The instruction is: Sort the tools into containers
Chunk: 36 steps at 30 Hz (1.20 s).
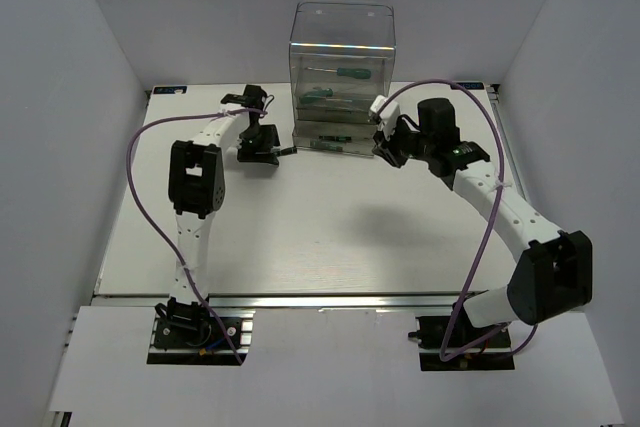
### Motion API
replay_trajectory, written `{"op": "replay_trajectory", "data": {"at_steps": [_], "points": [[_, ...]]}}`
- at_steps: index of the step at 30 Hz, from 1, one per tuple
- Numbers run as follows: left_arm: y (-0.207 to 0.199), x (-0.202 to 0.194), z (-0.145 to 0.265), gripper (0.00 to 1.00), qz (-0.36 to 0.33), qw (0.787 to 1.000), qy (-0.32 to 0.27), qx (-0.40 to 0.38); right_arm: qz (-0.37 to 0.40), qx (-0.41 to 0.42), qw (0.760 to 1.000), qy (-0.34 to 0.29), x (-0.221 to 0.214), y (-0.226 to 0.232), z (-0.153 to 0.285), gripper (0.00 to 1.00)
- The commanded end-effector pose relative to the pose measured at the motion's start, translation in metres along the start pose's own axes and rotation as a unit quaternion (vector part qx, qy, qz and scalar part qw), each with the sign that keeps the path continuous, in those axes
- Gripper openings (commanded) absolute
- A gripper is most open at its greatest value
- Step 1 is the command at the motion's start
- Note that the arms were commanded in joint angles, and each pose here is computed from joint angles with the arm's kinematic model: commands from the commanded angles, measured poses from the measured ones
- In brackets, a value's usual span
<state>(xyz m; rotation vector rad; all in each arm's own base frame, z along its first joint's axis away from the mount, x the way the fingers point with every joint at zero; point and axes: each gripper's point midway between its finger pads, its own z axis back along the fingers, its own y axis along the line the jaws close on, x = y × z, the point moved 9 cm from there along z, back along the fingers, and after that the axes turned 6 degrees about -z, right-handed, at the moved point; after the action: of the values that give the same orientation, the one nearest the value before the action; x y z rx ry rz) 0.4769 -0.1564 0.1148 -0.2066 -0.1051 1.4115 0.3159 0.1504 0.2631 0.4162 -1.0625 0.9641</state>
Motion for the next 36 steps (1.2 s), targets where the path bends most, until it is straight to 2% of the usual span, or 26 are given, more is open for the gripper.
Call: {"op": "replay_trajectory", "data": {"at_steps": [1, 7, 14, 20, 22, 23, 24, 25, 31, 33, 36], "points": [[-0.011, 0.006, 0.01, 0.68, 0.009, 1.0, -0.023, -0.015, -0.002, -0.001, 1.0, -0.018, 0.002, 0.003, 0.007, 0.25], [-0.004, 0.008, -0.003, 0.66, 0.012, 1.0, -0.022, 0.013, -0.008, -0.005, 1.0, -0.014, -0.005, 0.005, 0.012, 0.24], [0.012, 0.009, -0.012, 0.57, 0.009, 0.998, -0.03, 0.059, -0.016, 0.0, 1.0, -0.021, -0.002, 0.006, 0.017, 0.23], [0.022, 0.014, -0.015, 0.44, 0.003, 0.996, -0.04, 0.084, -0.012, 0.003, 1.0, -0.029, 0.001, 0.007, 0.024, 0.22], [0.028, 0.017, -0.018, 0.36, -0.002, 0.995, -0.039, 0.09, -0.013, 0.009, 0.999, -0.03, 0.001, 0.009, 0.026, 0.22], [0.031, 0.016, -0.018, 0.36, -0.005, 0.995, -0.037, 0.095, -0.013, 0.01, 0.999, -0.033, 0.002, 0.01, 0.028, 0.22], [0.036, 0.017, -0.021, 0.28, -0.01, 0.995, -0.034, 0.093, -0.015, 0.015, 0.999, -0.036, 0.003, 0.012, 0.03, 0.22], [0.04, 0.018, -0.026, 0.26, -0.012, 0.995, -0.032, 0.098, -0.016, 0.017, 0.999, -0.035, 0.002, 0.013, 0.03, 0.22], [0.061, 0.018, -0.022, 0.09, -0.039, 0.997, 0.001, 0.064, -0.018, 0.026, 0.999, -0.038, -0.001, 0.02, 0.036, 0.21], [0.055, 0.016, -0.006, 0.01, -0.071, 0.997, 0.008, 0.012, -0.019, 0.029, 0.999, -0.035, -0.004, 0.022, 0.037, 0.21], [0.056, 0.008, 0.016, 0.0, -0.098, 0.994, 0.036, -0.042, -0.017, 0.029, 0.999, -0.037, -0.005, 0.024, 0.04, 0.21]]}}
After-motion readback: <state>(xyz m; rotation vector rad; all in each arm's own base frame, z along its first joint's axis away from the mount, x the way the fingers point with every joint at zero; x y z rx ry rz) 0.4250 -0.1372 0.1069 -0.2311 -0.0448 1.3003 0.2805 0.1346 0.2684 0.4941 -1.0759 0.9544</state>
